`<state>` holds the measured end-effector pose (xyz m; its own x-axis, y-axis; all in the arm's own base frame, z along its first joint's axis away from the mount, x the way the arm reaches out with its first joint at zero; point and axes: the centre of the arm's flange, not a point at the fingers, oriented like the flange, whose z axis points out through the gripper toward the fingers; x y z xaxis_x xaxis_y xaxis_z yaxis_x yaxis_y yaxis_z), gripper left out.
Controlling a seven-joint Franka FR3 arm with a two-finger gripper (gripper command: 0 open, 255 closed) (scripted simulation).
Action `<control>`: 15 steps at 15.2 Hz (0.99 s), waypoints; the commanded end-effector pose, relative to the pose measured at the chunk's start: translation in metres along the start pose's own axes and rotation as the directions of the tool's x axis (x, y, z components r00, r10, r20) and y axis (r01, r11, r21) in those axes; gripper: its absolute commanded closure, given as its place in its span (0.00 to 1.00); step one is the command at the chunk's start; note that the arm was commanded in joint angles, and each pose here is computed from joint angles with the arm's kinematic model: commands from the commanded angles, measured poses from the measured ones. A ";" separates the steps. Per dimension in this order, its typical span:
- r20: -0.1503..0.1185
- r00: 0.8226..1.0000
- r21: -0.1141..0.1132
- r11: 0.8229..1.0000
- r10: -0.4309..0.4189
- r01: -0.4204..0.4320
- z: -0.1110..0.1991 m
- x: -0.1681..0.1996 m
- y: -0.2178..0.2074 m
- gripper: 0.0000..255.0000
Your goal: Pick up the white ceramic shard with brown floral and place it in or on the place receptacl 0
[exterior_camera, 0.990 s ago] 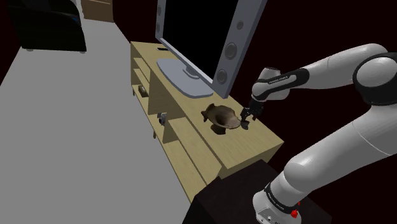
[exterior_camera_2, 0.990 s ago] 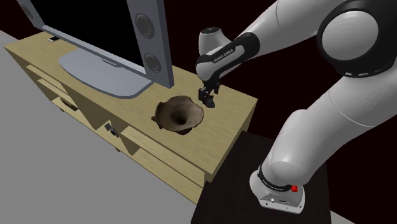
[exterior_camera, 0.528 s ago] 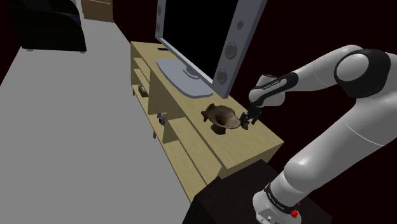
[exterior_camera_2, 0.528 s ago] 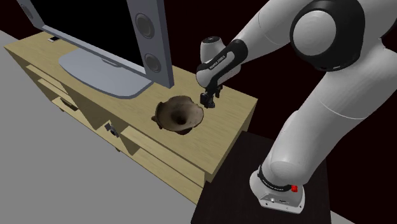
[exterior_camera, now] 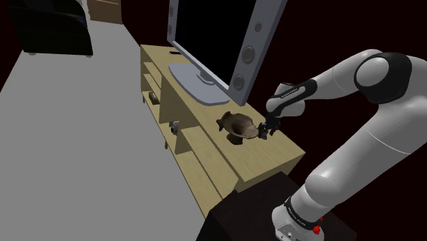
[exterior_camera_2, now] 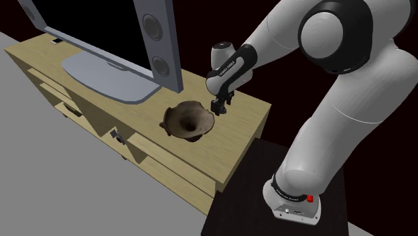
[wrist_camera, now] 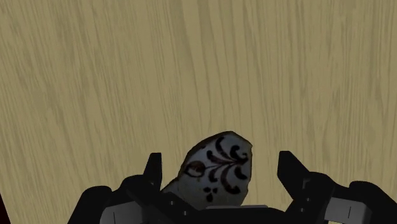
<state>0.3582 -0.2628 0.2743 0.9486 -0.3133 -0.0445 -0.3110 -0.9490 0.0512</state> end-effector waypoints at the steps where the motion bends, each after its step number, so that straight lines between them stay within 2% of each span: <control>1: 0.000 1.000 0.000 1.000 0.000 0.000 0.000 0.000 0.000 0.00; 2: 0.000 1.000 0.000 1.000 0.000 0.000 0.000 0.000 0.000 1.00; 11: 0.000 1.000 0.000 1.000 0.000 0.000 0.000 0.000 0.000 1.00; 15: 0.000 1.000 0.000 1.000 0.000 0.000 -0.021 -0.001 0.001 1.00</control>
<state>0.3594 -0.2630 0.2914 0.9490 -0.3125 -0.0404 -0.3104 -0.9492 0.0517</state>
